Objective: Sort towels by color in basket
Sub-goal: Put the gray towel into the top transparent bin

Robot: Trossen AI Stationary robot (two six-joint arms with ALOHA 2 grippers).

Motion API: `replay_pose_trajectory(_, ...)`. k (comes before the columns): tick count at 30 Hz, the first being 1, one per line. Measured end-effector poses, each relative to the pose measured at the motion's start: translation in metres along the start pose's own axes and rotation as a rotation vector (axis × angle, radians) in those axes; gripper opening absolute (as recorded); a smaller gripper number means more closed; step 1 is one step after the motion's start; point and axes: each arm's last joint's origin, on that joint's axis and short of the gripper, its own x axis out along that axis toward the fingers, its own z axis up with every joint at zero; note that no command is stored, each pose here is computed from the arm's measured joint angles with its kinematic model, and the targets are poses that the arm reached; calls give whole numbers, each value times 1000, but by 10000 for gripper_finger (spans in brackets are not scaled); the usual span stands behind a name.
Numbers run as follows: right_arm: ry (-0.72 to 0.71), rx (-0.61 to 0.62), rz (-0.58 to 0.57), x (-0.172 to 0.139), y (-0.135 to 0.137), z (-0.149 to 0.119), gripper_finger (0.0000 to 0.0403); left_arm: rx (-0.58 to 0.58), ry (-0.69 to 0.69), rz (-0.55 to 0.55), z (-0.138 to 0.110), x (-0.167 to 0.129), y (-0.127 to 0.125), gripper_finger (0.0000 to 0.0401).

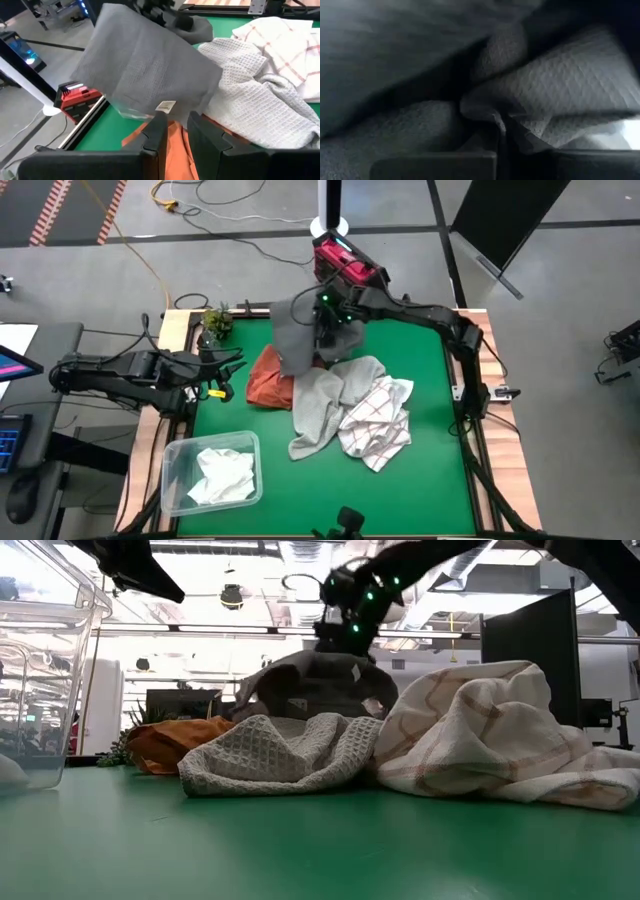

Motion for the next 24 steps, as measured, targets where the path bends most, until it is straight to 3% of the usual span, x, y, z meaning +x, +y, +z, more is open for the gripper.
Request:
replay_pose_trajectory(4,90,13,36,14,1,-20,25,18,-1,0,0,0,0,66)
replay_pose_trajectory(10,158,-5,45,13,2,-27,36,29,-2,0,0,0,0,66)
replay_pose_trajectory(17,132,-44,51,-17,2,-3,100,46,-2,1,0,0,0,66)
replay_pose_trajectory(24,70,-55,55,-70,5,28,180,46,-2,6,0,0,0,66)
